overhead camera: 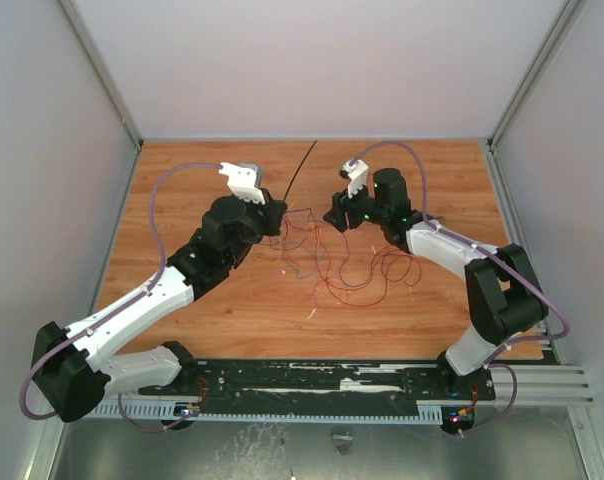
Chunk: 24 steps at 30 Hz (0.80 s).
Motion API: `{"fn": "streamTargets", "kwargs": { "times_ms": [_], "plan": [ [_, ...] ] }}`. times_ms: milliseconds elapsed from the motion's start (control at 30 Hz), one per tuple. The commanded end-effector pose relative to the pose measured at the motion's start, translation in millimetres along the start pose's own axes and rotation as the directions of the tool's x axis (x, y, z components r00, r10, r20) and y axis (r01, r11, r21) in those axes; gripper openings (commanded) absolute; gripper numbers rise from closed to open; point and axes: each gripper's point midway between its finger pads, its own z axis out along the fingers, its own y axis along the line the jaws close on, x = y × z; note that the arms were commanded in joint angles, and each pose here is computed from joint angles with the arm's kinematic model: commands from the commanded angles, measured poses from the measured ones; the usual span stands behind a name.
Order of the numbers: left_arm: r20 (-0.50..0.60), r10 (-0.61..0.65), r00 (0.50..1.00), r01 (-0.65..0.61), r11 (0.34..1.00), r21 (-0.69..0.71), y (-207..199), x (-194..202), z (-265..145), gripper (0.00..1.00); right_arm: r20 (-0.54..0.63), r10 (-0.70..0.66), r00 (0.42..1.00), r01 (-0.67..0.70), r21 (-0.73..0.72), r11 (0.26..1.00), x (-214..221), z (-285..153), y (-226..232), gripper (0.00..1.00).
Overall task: Zip-tie the wires
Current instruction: Adjust the cable at the center of the board.
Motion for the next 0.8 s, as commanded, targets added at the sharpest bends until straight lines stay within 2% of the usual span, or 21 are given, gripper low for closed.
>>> {"fn": "streamTargets", "kwargs": {
  "times_ms": [0, 333, 767],
  "plan": [
    [0.041, -0.003, 0.999, 0.002, 0.999, 0.033, -5, -15, -3, 0.0, 0.075, -0.019, 0.997, 0.019, 0.002, 1.0, -27, 10, -7, 0.53],
    [0.043, -0.006, 0.999, 0.005, 0.999, 0.034, -6, -16, -3, 0.0, 0.044, -0.021, 0.999, 0.027, -0.146, 0.989, -14, 18, 19, 0.54],
    [0.043, -0.009, 0.999, 0.008, 0.999, 0.036, -7, -15, -3, 0.0, 0.025, -0.029, 0.999, 0.033, -0.179, 0.983, -9, 38, 22, 0.5]
  ]
}}
